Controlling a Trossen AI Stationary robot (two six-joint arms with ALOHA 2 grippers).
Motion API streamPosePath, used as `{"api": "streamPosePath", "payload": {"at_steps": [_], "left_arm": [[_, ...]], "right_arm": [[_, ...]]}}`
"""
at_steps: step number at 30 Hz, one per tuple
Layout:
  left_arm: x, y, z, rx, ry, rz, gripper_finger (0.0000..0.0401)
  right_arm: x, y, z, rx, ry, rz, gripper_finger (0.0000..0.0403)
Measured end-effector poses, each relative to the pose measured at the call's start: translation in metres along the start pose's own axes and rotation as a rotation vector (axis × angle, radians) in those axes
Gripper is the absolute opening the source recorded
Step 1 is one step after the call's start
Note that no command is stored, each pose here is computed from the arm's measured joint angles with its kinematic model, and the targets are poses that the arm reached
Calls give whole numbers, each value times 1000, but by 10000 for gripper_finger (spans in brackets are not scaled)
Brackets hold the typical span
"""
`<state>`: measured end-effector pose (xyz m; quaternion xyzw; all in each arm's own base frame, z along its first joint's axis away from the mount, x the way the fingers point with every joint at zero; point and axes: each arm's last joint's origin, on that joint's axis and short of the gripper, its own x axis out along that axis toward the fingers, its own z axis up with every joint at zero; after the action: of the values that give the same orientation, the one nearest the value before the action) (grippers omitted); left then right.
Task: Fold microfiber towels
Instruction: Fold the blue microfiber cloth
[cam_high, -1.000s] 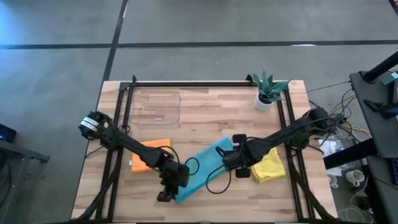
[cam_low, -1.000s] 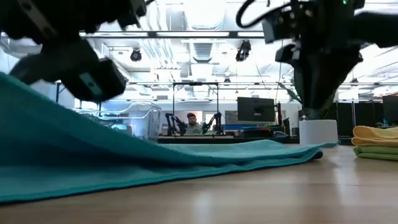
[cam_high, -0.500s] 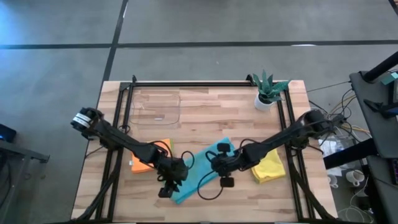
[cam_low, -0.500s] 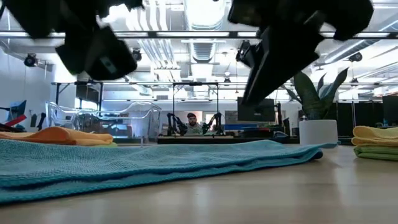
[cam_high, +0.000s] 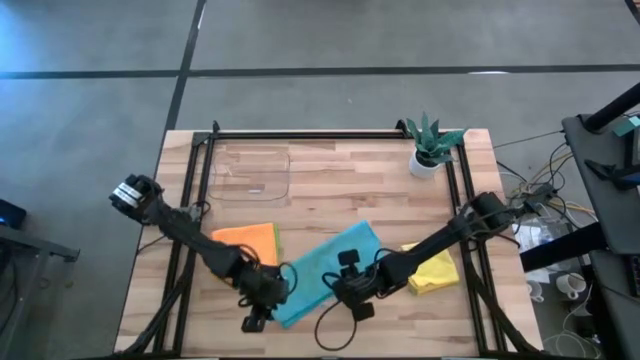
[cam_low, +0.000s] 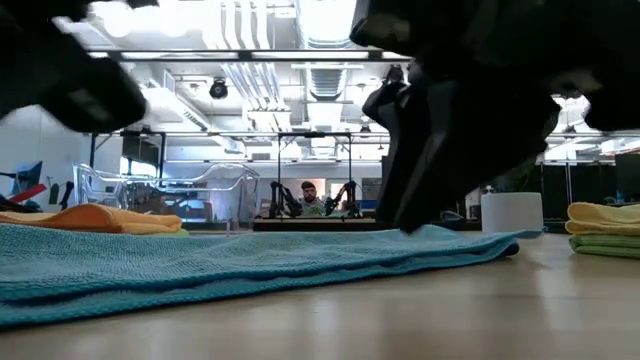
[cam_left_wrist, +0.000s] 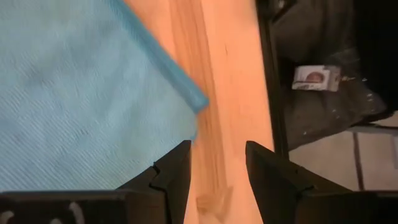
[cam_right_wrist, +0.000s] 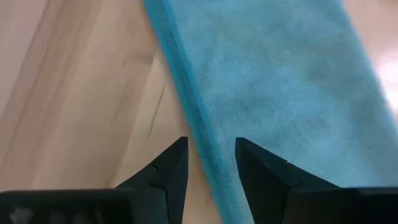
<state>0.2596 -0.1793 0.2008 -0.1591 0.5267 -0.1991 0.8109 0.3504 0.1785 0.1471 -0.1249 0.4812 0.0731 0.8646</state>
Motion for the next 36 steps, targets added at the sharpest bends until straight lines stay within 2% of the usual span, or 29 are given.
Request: {"api": "streamPosePath", "payload": {"at_steps": [3, 7, 10, 13, 18, 22, 31, 36], "left_arm": [[7, -5, -16, -42, 28, 31, 137], [13, -4, -35, -161, 97, 78, 137], [12, -1, -46, -243, 154, 148, 137], [10, 4, -57, -273, 171, 259, 137], [13, 14, -64, -245, 64, 424, 137], [15, 16, -72, -276, -2, 490, 137], [27, 10, -88, -289, -268, 483, 137], [33, 17, -94, -301, -283, 483, 136]], "right_arm": [[11, 3, 3, -16, 13, 2, 123], [25, 6, 11, -48, 16, -3, 112], [28, 9, 20, -69, 5, -2, 107], [27, 9, 27, -86, -13, -1, 104], [25, 9, 29, -79, -19, -3, 106], [26, 10, 28, -73, -16, -1, 103], [27, 11, 25, -70, -8, -1, 95], [27, 11, 26, -79, -13, -1, 93]]}}
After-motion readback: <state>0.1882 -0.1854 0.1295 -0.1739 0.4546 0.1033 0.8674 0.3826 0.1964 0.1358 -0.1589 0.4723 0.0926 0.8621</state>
